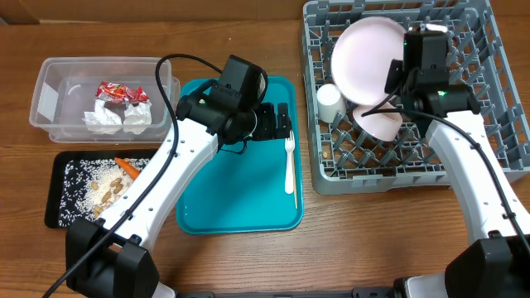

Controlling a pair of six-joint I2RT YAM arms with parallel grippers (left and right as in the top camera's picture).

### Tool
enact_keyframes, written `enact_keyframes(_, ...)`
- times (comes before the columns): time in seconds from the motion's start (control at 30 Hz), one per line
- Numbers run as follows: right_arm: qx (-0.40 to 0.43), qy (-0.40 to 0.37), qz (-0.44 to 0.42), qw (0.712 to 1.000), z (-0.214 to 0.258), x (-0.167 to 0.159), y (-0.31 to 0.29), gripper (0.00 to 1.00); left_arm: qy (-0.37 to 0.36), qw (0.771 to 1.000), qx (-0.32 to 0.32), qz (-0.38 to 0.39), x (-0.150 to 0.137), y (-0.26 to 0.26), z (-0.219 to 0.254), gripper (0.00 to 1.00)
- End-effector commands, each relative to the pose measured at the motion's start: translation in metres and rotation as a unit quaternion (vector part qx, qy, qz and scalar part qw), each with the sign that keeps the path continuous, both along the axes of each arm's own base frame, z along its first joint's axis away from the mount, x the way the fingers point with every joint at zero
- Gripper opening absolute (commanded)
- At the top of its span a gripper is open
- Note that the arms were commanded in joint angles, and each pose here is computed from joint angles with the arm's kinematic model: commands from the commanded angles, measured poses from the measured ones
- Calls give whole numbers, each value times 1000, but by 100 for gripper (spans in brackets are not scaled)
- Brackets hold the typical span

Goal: Sort waste into correct bins and load items into the dishwasher
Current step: 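Take the white plate with the right gripper and carry it over the rack, then lower the white plate upright into the rack's back right slots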

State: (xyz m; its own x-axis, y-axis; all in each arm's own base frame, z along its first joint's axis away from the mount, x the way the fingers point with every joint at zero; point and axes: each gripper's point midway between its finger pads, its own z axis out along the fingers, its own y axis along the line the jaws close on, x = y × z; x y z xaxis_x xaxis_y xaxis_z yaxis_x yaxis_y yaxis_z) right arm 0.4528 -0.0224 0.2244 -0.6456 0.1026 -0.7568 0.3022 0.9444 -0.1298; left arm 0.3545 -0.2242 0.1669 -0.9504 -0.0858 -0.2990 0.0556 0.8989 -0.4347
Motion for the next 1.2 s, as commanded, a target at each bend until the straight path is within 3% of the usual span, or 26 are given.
enact_keyframes(0.0,-68,-9,-5,998,14,3,-19,4,-22,1000,-8,-3,5,0,16,100)
enact_keyframes(0.17,-132,-4,22,991,25,9,-34,4,-22,1000,-8,-3,5,0,16,100)
enact_keyframes(0.4,-164,-26,-40,985,43,8,-84,4,-22,1000,-8,-3,5,0,16,100)
enact_keyframes(0.7,-153,20,-65,986,6,8,-104,4,-22,1000,-8,-3,5,0,16,100)
enact_keyframes(0.9,-187,51,-101,976,-12,7,-117,4,-22,1000,-8,-3,5,0,16,100)
enact_keyframes(1.17,-232,32,-169,957,6,0,-138,4,-22,1000,-8,-3,5,0,16,100)
